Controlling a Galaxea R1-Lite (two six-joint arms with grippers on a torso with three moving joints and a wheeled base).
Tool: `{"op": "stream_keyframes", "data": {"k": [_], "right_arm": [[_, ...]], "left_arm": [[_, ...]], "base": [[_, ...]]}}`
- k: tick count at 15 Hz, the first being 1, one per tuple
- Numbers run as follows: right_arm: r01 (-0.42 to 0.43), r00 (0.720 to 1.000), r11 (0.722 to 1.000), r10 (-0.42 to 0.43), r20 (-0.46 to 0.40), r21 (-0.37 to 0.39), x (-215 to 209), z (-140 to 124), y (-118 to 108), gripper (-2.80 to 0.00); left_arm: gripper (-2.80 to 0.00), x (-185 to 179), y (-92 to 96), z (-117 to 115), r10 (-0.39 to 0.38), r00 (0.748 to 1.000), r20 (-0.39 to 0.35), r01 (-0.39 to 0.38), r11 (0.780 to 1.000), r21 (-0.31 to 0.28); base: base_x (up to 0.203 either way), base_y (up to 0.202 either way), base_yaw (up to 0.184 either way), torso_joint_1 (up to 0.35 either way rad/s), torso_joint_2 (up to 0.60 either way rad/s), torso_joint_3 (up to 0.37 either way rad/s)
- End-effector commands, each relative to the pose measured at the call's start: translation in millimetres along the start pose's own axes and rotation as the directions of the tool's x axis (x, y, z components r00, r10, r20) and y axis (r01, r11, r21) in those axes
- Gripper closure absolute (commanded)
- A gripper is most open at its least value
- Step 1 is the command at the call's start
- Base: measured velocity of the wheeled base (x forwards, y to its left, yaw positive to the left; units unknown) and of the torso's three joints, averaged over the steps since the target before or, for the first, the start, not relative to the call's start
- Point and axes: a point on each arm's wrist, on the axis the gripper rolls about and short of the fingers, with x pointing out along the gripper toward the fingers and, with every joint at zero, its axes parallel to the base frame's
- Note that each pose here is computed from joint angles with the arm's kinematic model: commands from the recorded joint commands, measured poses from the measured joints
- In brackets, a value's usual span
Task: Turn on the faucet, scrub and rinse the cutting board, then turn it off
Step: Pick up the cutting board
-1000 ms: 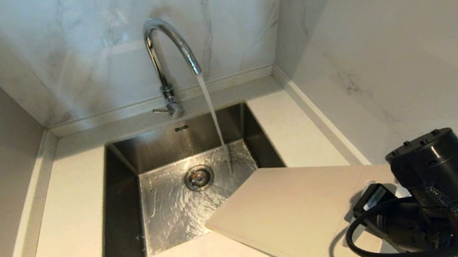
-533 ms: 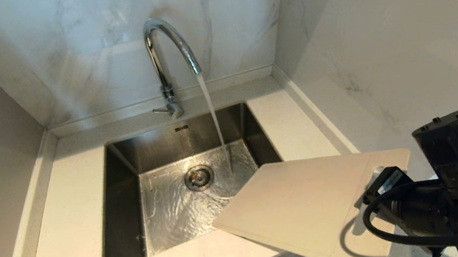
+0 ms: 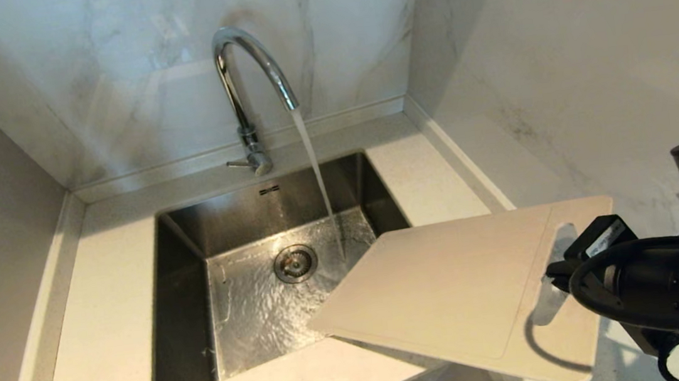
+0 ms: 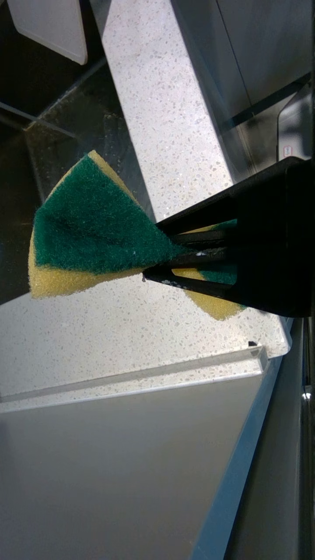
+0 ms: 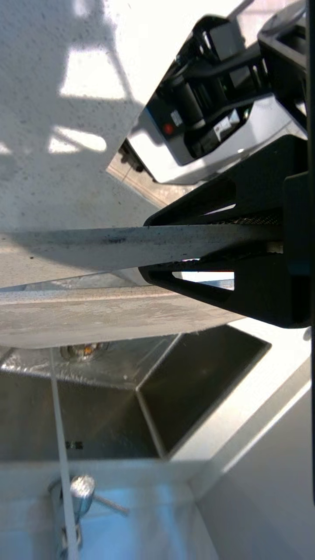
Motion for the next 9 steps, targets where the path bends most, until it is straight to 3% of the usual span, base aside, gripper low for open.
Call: {"op": "stream_keyframes", "data": {"k": [1, 9], "right_arm": [[-0.028, 1.000, 0.999, 0.028, 0.000, 0.021, -7.9, 3.1, -0.7, 0.00], [-0.106, 0.992, 0.993, 0.109, -0.065, 0.050, -24.0, 7.9, -4.3, 0.00]], "left_arm": [[0.00, 0.3, 0.0, -0.8, 0.000, 1.000, -0.005, 0.000, 1.000, 0.000], [0.00, 0.3, 0.0, -0.8, 0.000, 1.000, -0.005, 0.000, 1.000, 0.000]], "base": [[0.000, 0.000, 0.000, 0.000, 0.00, 0.000], [0.000, 0.000, 0.000, 0.000, 0.00, 0.000]]}}
